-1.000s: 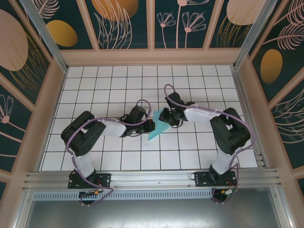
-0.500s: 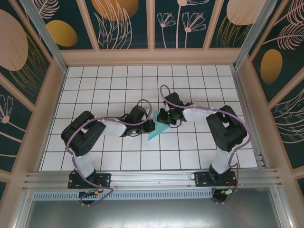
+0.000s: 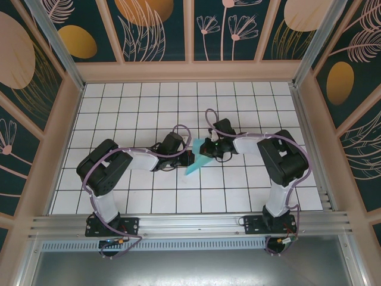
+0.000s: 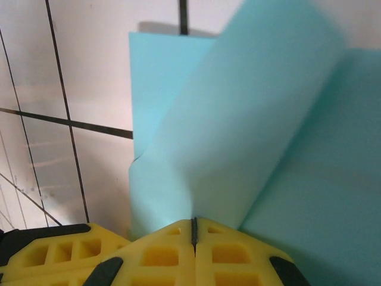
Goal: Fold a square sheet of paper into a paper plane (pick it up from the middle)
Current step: Fourth fold the wing at the center of the table.
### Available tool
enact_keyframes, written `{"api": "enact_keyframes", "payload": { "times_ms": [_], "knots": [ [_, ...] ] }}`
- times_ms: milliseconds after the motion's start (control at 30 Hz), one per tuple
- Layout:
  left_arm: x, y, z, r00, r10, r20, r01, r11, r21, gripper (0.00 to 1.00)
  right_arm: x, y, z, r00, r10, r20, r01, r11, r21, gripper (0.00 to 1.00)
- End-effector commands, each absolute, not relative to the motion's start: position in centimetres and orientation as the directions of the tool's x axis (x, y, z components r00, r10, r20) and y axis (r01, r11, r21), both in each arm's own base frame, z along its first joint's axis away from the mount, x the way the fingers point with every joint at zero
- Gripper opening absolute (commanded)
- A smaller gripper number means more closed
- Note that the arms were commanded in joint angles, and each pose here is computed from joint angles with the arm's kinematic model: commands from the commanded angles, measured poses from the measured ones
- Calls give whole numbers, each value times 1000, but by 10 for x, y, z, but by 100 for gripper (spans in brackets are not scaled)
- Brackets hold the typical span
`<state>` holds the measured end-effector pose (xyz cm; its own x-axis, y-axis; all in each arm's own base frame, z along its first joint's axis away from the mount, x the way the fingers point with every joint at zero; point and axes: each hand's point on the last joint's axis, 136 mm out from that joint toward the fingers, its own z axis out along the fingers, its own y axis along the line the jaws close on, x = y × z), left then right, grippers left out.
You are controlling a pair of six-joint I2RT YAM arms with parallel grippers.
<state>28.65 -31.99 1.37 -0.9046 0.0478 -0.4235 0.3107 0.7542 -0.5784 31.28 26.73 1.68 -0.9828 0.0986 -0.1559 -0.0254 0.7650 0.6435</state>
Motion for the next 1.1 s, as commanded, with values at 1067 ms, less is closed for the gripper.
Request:
{"api": "enact_keyframes", "payload": {
  "times_ms": [1067],
  "knots": [
    [241, -276, -41, -935, 221, -278, 328, 835, -442, 0, 367, 217, 7, -941, 236, -242, 40, 789, 613, 3]
  ]
}}
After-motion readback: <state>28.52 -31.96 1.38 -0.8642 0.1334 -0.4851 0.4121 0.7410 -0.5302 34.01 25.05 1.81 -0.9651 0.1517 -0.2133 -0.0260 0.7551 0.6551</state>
